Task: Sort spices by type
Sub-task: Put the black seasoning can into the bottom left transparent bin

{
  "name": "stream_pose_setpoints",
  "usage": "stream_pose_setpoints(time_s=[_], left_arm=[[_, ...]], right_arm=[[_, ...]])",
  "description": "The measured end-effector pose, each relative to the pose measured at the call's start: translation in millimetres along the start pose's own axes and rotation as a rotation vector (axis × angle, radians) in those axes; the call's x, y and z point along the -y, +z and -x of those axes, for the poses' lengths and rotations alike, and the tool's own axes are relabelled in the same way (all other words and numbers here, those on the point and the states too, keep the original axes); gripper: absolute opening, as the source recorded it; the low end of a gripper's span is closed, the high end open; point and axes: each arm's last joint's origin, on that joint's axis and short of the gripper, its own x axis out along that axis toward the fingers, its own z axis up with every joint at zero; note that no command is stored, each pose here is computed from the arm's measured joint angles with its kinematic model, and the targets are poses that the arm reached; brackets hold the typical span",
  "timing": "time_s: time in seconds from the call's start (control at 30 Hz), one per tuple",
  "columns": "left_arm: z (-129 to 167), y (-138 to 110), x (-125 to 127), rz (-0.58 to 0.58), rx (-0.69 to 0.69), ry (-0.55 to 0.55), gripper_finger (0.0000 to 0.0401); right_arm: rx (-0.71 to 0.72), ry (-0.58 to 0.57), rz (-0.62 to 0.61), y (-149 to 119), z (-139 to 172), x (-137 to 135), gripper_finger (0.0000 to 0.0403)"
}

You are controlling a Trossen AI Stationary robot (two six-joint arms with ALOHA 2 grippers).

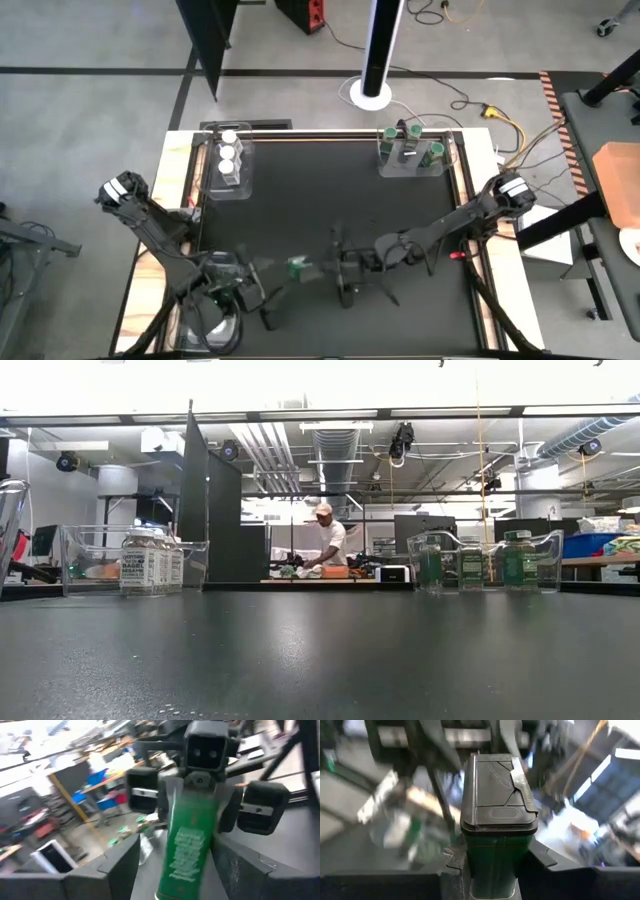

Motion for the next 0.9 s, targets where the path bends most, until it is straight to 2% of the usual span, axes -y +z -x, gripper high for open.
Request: stream_pose_setpoints(time_s=[0.1, 0.17, 0.4, 0.57, 0.73, 0.9], left_arm=[[6, -3, 1, -0.01, -0.017, 0.055, 0.0226], [7, -4, 1, 0.01, -0.017, 0.043, 0.0225], [-6, -12, 4, 0.139, -0.057, -0.177, 0.0223], [-27, -25, 4, 0.156, -0.124, -0.196, 0.0223], [-44, -37, 11, 0.124, -0.159, -0.177, 0.0226], [-58, -48, 16, 0.107, -0.184, -0.145, 0.025]], right_arm=[[-0.155, -0.042, 0.029, 0, 7, 3, 0.01], [-0.269, -0.036, 0.027, 0, 12, 5, 0.01], [-0.577, 0.074, -0.029, -11, 23, 0, 0.01], [-0.666, 0.094, -0.062, -22, 26, -8, 0.01], [-0.66, 0.082, -0.072, -23, 24, -9, 0.01], [-0.664, 0.082, -0.07, -24, 23, -10, 0.01]])
